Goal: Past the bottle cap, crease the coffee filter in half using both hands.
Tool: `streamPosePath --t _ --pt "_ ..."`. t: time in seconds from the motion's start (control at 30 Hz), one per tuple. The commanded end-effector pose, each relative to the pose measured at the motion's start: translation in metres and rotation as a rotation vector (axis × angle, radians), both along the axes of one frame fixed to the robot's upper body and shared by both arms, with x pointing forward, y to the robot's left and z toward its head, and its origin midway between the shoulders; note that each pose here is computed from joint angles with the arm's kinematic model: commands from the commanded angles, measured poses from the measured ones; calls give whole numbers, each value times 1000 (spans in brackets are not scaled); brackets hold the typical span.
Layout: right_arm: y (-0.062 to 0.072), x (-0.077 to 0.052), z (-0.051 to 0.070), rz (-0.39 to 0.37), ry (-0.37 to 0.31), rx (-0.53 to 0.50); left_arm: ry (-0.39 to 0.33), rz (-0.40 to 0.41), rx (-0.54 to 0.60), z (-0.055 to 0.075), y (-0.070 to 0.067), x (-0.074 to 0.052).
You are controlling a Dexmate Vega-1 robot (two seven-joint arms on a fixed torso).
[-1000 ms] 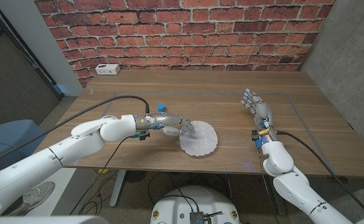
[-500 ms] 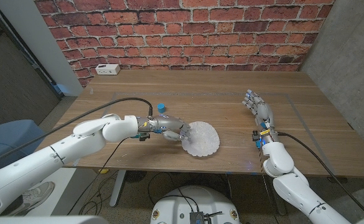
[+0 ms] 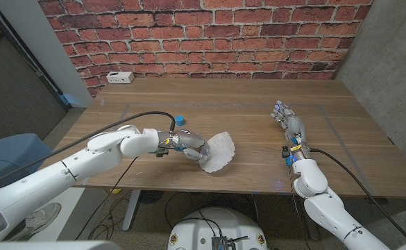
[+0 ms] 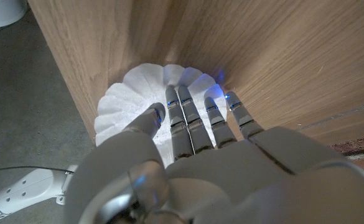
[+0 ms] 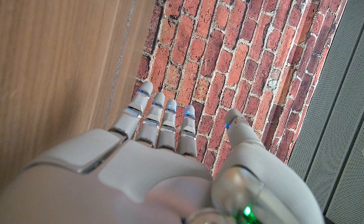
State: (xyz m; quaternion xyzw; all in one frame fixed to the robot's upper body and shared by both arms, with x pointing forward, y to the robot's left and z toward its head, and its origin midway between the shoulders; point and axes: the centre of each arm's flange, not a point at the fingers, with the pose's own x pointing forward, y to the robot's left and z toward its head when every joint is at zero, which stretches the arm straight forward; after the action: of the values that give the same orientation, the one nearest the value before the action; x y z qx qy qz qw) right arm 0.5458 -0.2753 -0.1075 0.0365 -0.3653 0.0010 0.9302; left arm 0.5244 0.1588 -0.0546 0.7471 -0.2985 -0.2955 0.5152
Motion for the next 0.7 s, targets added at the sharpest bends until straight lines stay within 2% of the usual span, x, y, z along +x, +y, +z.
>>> streamPosePath --t 0.03,0.27,0.7 --pt "1 1 -4 -27 22 -26 -59 128 54 3 3 22" --pt "2 -2 -10 -60 28 -43 -71 133 28 10 2 32" --pt "26 -17 -6 -139 146 -323 -68 134 9 16 -4 42"
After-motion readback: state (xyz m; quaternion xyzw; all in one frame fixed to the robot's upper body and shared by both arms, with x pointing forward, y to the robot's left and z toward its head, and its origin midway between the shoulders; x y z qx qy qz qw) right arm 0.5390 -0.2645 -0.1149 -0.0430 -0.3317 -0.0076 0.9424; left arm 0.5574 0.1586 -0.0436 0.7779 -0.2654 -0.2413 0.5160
